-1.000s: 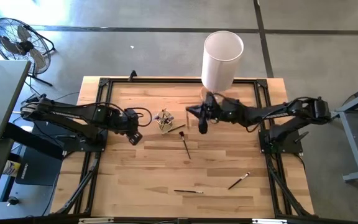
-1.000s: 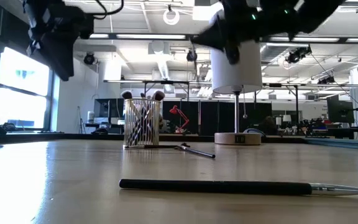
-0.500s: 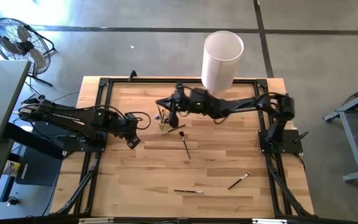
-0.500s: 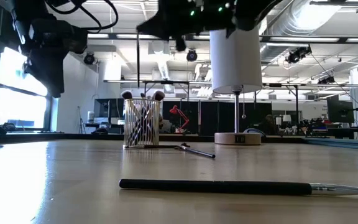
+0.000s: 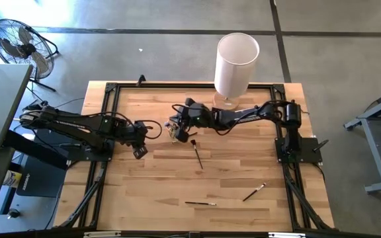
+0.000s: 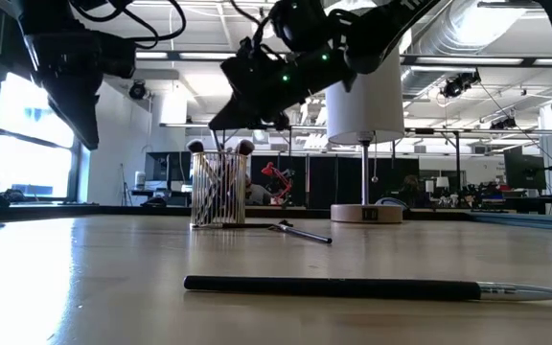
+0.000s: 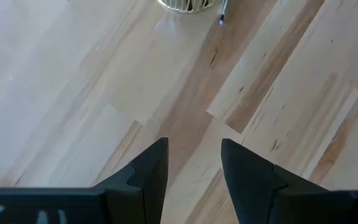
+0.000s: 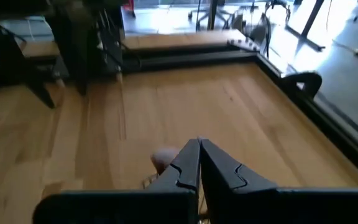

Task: Put items in baskets/containers
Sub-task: Put the black eyeshadow brush into the yellow holder, then put the black foundation brush into the yellow holder

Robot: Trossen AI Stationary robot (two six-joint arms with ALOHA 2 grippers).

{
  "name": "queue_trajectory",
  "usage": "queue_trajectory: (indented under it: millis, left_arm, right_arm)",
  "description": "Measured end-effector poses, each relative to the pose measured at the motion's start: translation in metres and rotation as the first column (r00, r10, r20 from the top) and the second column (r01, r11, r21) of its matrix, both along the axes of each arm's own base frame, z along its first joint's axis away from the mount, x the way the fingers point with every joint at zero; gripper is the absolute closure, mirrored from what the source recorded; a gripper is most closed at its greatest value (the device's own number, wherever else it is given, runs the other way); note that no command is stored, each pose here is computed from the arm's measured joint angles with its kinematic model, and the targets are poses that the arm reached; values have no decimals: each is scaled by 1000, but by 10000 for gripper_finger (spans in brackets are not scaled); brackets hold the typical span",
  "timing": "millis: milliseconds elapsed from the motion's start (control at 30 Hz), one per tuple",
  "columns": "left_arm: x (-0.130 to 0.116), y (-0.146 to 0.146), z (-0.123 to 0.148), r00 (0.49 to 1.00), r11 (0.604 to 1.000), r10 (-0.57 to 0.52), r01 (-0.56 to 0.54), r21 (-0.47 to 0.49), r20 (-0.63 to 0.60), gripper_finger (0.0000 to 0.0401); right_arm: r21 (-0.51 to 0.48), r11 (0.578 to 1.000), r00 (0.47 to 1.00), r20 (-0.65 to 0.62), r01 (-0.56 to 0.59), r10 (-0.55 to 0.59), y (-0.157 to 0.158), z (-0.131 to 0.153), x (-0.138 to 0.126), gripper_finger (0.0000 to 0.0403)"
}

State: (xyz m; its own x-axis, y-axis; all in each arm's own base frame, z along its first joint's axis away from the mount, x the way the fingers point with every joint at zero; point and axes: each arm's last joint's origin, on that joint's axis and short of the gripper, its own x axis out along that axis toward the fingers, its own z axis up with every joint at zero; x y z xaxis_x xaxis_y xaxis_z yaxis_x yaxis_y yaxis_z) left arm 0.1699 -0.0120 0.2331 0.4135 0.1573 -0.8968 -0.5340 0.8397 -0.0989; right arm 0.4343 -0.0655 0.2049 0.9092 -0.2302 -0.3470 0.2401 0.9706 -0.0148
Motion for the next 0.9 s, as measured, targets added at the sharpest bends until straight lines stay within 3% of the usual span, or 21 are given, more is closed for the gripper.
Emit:
queue_trajectory:
  millis: [233, 500, 567, 700, 900]
  left_arm:
    - [0, 1, 0, 1000, 1000, -10, 10, 23, -2, 254]
    - [0, 1, 0, 1000, 1000, -6, 6, 25, 4, 254]
    - [1, 1, 0, 1000, 1000, 1, -1, 27, 5, 254]
    - [2, 2, 1, 999, 998, 39, -40, 51, 31, 254]
    - [7, 1, 4, 990, 995, 97, -98, 5, 102, 254]
  right_arm:
    - [63, 998, 999, -53, 10, -7, 1, 2, -5, 343]
    - [42, 997, 982, -178, 71, -62, 3, 51, -27, 253]
    - [75, 992, 972, -221, 102, -83, 5, 70, -38, 242]
    - [214, 949, 925, -350, 232, -148, 16, 98, -66, 242]
    - [309, 851, 825, -519, 425, -224, 55, 101, -115, 269]
